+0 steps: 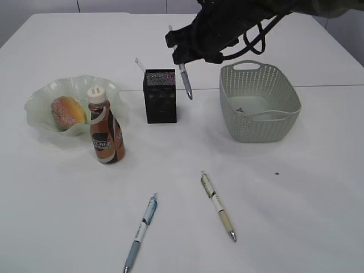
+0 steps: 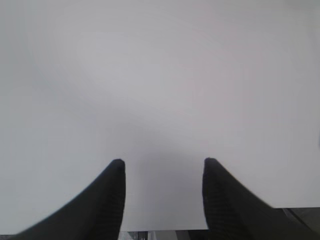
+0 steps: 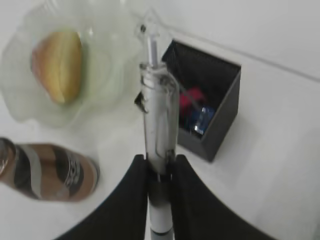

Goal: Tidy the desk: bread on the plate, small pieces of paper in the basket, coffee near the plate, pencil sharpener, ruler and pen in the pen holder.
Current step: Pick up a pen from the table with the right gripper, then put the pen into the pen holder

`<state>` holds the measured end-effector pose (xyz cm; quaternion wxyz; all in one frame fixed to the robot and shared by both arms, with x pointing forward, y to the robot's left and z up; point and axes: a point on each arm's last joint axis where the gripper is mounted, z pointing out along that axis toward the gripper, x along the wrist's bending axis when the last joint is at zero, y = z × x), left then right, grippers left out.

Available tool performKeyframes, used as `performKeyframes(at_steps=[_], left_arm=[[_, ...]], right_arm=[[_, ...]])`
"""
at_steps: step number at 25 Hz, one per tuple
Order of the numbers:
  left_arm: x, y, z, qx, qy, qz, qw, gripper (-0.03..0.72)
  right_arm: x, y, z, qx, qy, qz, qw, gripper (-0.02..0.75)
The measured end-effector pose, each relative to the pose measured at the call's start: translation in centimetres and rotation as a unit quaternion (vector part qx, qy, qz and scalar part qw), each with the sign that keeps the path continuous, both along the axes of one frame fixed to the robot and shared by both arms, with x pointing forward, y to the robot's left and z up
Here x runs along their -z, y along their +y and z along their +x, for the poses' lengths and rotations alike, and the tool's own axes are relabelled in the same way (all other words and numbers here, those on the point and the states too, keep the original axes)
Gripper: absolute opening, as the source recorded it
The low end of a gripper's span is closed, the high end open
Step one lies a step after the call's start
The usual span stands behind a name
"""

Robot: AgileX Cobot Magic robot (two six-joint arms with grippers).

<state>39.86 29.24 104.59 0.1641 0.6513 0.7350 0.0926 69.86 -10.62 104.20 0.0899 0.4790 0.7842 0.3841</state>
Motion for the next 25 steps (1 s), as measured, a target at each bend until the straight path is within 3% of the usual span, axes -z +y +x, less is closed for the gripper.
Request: performKeyframes(at_steps=[8, 14, 25], left_arm=[[-0.2, 0.0, 0.4, -0.002, -0.023, 0.000, 1.000, 0.370], [-0.2, 0.0, 0.6, -0.003, -0.034, 0.000, 0.999, 0.370], [-0.2, 0.0, 0.6, -0.003, -0.035, 0.000, 0.999, 0.370]], right_arm=[[-1.6, -0.3, 2.0, 0.033, -0.111, 0.079, 0.990, 0.078], [0.7, -0.2, 3.7, 0.035, -0.125, 0.162, 0.978, 0.077], [2.9, -0.5, 5.4, 0.043, -0.180, 0.189, 0.964, 0.077]])
